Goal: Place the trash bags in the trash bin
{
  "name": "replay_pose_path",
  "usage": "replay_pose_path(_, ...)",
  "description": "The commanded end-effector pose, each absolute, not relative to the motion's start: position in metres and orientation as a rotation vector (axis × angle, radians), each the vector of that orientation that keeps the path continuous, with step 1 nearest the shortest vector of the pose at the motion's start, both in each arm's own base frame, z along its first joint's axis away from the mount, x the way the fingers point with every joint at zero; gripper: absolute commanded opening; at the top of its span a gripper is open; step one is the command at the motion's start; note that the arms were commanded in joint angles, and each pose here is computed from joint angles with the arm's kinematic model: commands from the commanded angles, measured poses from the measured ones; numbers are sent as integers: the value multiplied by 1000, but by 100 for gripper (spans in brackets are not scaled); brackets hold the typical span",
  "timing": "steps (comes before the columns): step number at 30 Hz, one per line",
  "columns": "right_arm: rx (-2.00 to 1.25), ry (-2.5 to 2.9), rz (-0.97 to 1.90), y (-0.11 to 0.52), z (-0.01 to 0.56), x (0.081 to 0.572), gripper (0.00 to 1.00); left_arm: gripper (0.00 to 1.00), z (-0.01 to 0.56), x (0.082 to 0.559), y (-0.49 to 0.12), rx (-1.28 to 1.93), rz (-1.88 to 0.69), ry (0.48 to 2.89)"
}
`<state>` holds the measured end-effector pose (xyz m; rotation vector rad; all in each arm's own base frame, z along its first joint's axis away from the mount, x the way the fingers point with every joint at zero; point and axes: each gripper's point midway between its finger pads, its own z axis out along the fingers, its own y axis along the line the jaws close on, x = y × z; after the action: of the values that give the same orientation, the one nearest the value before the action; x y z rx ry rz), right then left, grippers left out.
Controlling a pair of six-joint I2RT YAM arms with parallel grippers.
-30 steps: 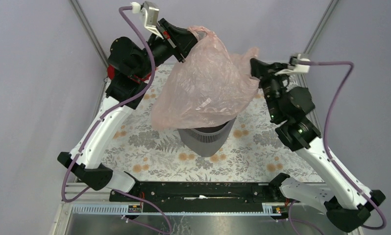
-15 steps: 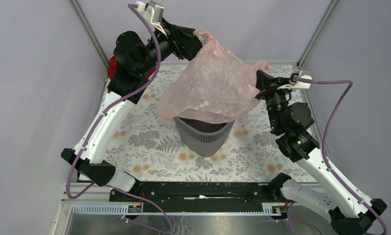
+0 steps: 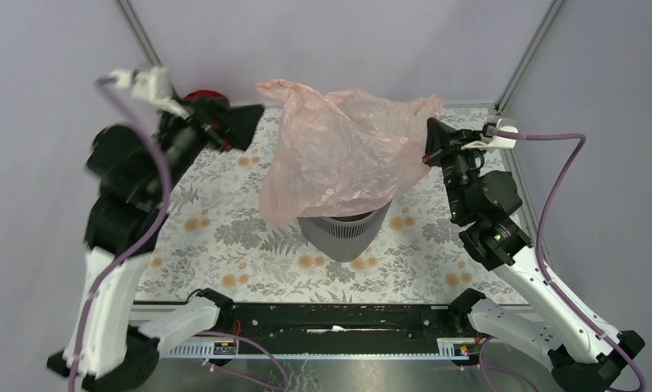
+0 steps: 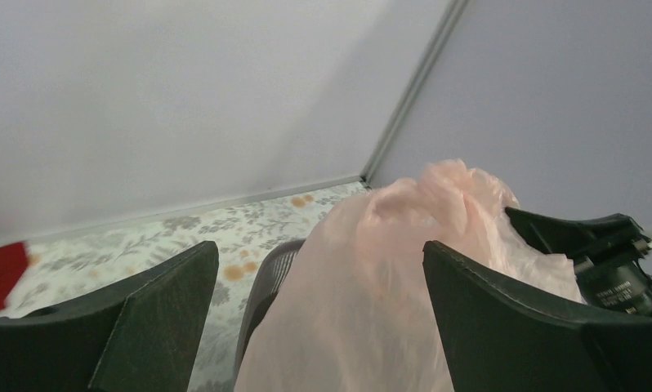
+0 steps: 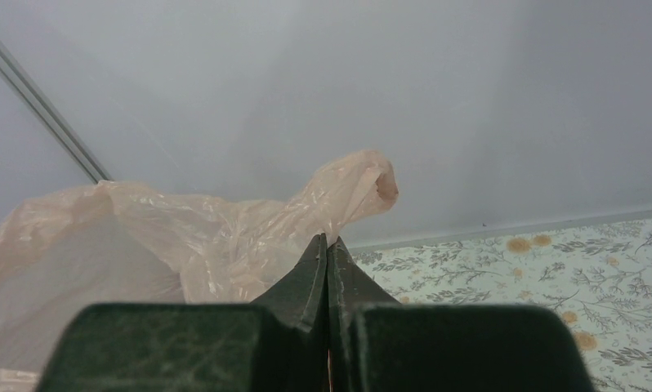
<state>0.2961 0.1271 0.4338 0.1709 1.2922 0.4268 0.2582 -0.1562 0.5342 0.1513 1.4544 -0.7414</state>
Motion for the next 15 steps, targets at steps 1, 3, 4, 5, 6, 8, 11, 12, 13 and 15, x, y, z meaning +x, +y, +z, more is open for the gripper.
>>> replay_pose_path(1, 193, 1227, 428, 122, 453, 295, 0, 99, 504, 235, -102, -66, -587, 1492)
replay_pose_path(3, 195, 1218, 436, 122, 456, 293, 0, 99, 490, 222, -92, -103, -578, 1514)
replay_pose_path(4, 196, 1214, 439, 122, 457, 293, 0, 99, 484, 215, -91, -104, -585, 1526)
replay_pose_path(5, 195, 1212, 440, 121, 458, 292, 0, 99, 480, 207, -92, -85, -600, 1531)
replay_pose_path(6, 192, 1209, 442, 121, 460, 291, 0, 99, 474, 199, -99, -30, -636, 1541)
replay_pose_path(8, 187, 1202, 442, 121, 463, 291, 0, 99, 463, 180, -122, 137, -740, 1546)
replay_pose_path(11, 178, 1199, 440, 122, 468, 291, 0, 99, 442, 137, -170, 479, -1008, 1524)
replay_pose_path(12, 178, 1200, 443, 123, 470, 291, 0, 99, 435, 127, -180, 539, -1090, 1521)
replay_pose_path(13, 177, 1200, 453, 124, 471, 291, 0, 99, 431, 125, -185, 541, -1131, 1523)
replay_pose_path(15, 181, 1193, 481, 126, 473, 288, 0, 99, 423, 134, -185, 481, -1138, 1541)
